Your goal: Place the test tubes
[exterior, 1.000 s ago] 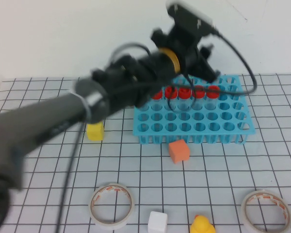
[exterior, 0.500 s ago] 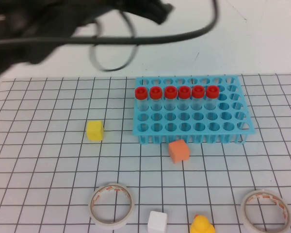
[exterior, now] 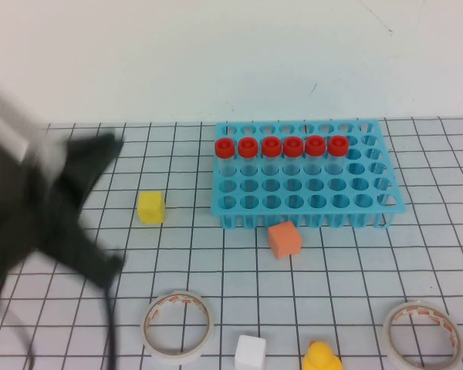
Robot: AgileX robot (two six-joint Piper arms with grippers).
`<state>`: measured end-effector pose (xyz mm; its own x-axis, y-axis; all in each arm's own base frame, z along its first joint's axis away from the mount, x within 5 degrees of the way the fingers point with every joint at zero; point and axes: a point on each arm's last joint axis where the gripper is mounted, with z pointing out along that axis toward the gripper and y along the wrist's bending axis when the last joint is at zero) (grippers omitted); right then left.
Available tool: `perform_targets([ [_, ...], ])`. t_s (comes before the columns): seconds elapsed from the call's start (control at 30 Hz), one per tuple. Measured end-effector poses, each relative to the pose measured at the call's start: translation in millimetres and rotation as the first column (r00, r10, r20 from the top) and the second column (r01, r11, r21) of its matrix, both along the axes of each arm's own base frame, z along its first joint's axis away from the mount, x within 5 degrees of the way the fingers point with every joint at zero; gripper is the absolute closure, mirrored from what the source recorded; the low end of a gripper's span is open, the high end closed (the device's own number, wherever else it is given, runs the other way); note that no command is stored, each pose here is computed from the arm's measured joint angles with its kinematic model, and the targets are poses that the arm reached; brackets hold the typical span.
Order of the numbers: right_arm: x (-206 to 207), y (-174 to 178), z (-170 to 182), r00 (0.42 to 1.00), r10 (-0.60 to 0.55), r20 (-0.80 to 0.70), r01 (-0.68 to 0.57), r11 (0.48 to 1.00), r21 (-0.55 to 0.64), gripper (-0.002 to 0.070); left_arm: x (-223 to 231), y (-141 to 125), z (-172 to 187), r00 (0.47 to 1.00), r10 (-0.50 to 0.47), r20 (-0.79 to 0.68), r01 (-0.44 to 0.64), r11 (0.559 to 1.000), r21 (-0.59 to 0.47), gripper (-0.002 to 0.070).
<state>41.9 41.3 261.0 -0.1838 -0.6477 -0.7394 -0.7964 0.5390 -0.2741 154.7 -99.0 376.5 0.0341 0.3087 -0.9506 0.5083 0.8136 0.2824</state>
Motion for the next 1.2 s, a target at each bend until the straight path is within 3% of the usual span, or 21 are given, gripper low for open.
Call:
perform_targets([
  [0.37, 0.0, 0.0, 0.0, 1.000, 0.000, 0.000, 0.000, 1.000, 0.000, 0.0676, -56.9, 39.6, -59.8, 1.000, -0.001, -0.010, 0.000, 0.998, -0.059, 0.0675],
  [0.63, -0.1, 0.1, 0.0, 1.000, 0.000, -0.001, 0.000, 1.000, 0.002, 0.0676, -66.3, 47.7, -87.1, 0.999, 0.013, -0.045, -0.014, 0.999, -0.036, 0.0675],
  [0.83, -0.1, 0.1, 0.0, 1.000, 0.000, -0.001, 0.000, 1.000, 0.002, 0.0676, -67.4, 63.8, -88.1, 0.987, 0.153, -0.053, -0.159, 0.977, -0.145, 0.0675],
  [0.97, -0.1, 0.1, 0.0, 1.000, 0.000, -0.001, 0.000, 1.000, 0.002, 0.0676, -72.6, 79.1, -82.5, 0.957, 0.286, -0.040, -0.287, 0.927, -0.243, 0.0675],
  [1.2, -0.1, 0.1, 0.0, 1.000, 0.000, -0.001, 0.000, 1.000, 0.002, 0.0676, -79.3, 94.3, -79.3, 0.898, 0.436, -0.054, -0.426, 0.836, -0.344, 0.0675],
])
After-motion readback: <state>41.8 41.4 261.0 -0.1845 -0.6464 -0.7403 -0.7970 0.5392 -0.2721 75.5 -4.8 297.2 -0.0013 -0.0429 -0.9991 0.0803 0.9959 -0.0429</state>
